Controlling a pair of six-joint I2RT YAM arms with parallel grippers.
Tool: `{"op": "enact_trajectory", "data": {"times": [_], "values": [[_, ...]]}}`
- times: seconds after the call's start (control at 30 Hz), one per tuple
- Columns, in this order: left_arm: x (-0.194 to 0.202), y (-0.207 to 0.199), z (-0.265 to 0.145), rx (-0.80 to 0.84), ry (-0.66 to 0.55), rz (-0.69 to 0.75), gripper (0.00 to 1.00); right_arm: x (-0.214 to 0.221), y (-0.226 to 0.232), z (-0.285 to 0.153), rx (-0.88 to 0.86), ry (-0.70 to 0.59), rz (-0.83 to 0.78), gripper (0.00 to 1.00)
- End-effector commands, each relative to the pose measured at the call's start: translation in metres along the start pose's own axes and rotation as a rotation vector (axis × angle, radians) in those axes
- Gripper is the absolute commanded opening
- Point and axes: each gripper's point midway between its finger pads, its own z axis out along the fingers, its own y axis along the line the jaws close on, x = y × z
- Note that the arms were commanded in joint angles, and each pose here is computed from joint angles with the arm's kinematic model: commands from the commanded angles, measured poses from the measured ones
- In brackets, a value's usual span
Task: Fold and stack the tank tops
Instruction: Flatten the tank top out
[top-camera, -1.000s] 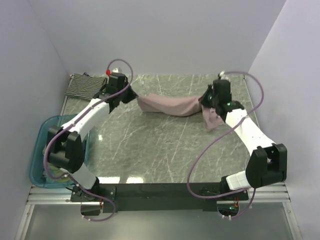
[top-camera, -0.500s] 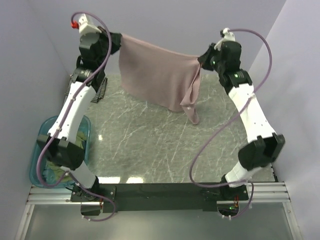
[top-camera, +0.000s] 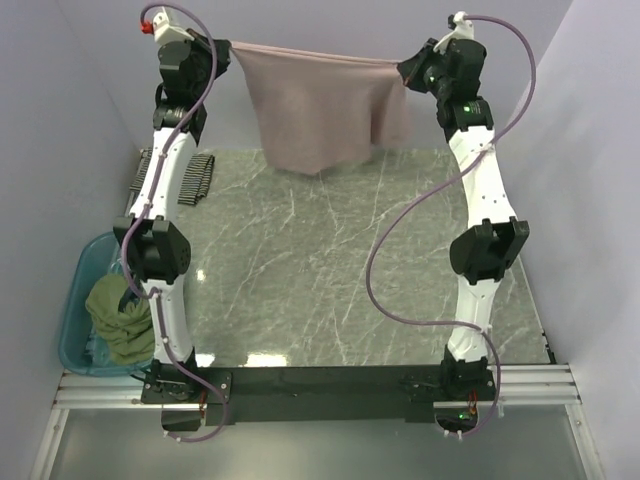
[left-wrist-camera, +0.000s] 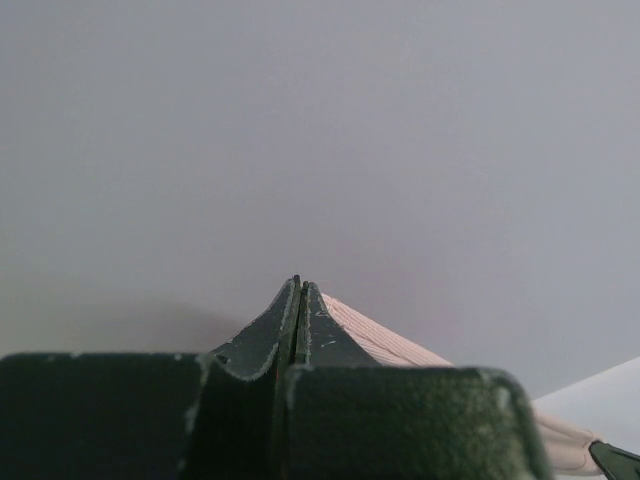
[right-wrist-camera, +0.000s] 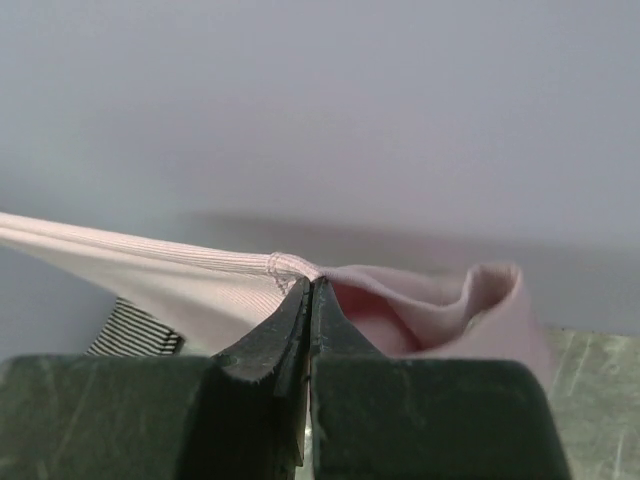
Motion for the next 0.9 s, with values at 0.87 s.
{"op": "enact_trajectory", "data": {"times": [0.87], "values": [[0.246, 0.211, -0.406, -0.808, 0.661, -0.270, 0.01, 0.422, -0.012, -0.256, 0.222, 0.717, 0.336, 0.39]]}}
